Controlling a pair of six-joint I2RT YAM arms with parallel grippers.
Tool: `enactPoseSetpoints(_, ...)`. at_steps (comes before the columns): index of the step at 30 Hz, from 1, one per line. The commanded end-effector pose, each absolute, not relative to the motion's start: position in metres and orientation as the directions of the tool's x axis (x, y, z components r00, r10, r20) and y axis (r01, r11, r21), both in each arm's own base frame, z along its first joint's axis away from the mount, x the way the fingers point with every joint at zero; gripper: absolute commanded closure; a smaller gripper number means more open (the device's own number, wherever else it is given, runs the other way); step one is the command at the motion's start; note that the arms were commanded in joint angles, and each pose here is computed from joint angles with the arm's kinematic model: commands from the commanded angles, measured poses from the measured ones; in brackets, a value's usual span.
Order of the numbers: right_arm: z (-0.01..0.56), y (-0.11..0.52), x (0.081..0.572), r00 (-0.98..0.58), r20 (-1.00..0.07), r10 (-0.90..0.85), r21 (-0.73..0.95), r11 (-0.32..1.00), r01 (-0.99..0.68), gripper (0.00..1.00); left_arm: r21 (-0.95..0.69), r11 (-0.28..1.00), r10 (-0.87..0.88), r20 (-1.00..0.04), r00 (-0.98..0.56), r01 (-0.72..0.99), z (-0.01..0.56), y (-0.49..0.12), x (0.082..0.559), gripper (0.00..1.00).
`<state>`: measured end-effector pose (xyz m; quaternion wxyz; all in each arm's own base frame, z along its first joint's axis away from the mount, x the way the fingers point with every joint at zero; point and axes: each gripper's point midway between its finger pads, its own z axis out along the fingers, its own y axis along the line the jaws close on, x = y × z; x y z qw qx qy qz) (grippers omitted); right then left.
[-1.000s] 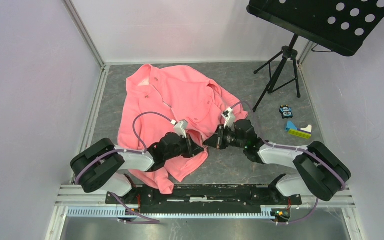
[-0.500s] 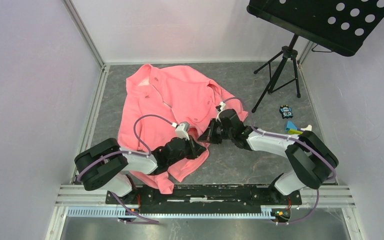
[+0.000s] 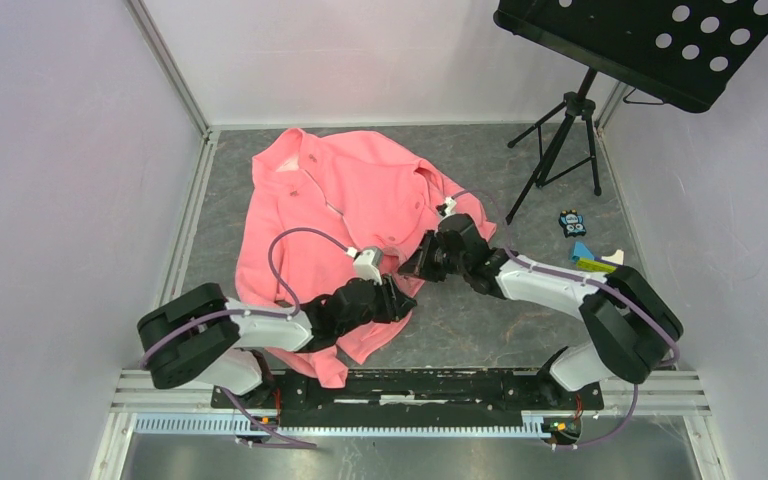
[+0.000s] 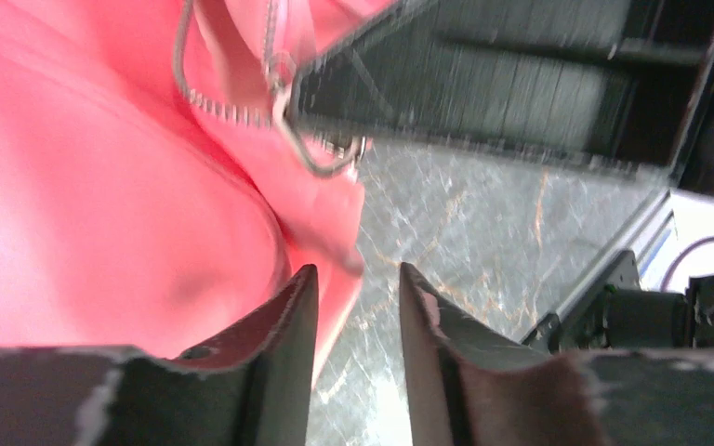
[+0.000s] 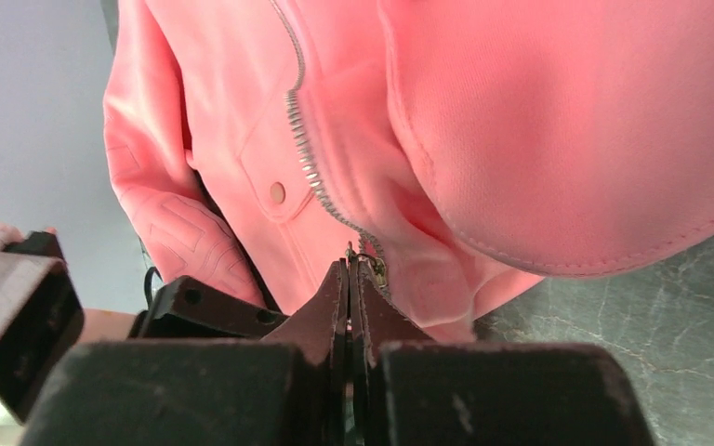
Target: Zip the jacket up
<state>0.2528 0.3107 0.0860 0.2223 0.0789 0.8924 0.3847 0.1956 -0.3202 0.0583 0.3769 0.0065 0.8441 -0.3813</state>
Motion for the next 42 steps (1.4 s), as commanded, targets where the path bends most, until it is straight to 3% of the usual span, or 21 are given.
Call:
enactPoseSetpoints(1,0.119,0.302,0.267,-0.803,-0.506,0.315,0.705,0.687,-0.176,1.00,-0.588,0.713,-0.173,-0.675,-0.717,0.381,0.064,-0.308,0.175,0.48)
enactPoseSetpoints(7,0.122,0.286,0.264,-0.762,-0.611,0.213,0.600,0.753,-0.271,1.00,-0.663,0.652,-0.249,-0.645,-0.722,0.368,0.090,-0.281,0.163,0.12)
enactPoseSetpoints(11,0.116,0.289,0.257,-0.778,-0.612,0.140,0.581,0.747,-0.323,1.00,-0.670,0.643,-0.294,-0.664,-0.688,0.372,0.112,-0.262,0.167,0.00)
enactPoseSetpoints(17,0.119,0.299,0.248,-0.799,-0.593,0.099,0.612,0.699,-0.369,0.93,-0.606,0.712,-0.315,-0.728,-0.609,0.356,0.141,-0.237,0.195,0.00)
enactPoseSetpoints(23,0.131,0.322,0.241,-0.825,-0.558,0.091,0.698,0.589,-0.407,0.59,-0.649,0.696,-0.363,-0.687,-0.630,0.306,0.146,-0.241,0.215,0.00)
enactPoseSetpoints(26,0.132,0.329,0.241,-0.823,-0.567,0.031,0.704,0.537,-0.465,0.52,-0.668,0.681,-0.354,-0.658,-0.664,0.299,0.140,-0.250,0.219,0.00)
enactPoseSetpoints(30,0.139,0.301,0.250,-0.715,-0.699,-0.015,0.590,0.553,-0.588,0.46,-0.662,0.671,-0.299,-0.654,-0.695,0.334,0.135,-0.259,0.215,0.00)
enactPoseSetpoints(32,0.146,0.288,0.247,-0.606,-0.792,-0.073,0.475,0.551,-0.686,0.43,-0.644,0.672,-0.251,-0.663,-0.705,0.366,0.133,-0.263,0.213,0.03)
enactPoseSetpoints(35,0.144,0.275,0.233,-0.517,-0.843,-0.145,0.377,0.527,-0.762,0.41,-0.624,0.666,-0.195,-0.674,-0.712,0.409,0.131,-0.269,0.211,0.15)
enactPoseSetpoints(39,0.118,0.267,0.214,-0.547,-0.825,-0.141,0.410,0.518,-0.751,0.57,-0.627,0.661,-0.179,-0.665,-0.725,0.412,0.130,-0.279,0.216,0.24)
enactPoseSetpoints(42,0.108,0.274,0.200,-0.533,-0.841,-0.093,0.427,0.491,-0.760,0.58,-0.632,0.660,-0.180,-0.658,-0.731,0.406,0.129,-0.285,0.222,0.30)
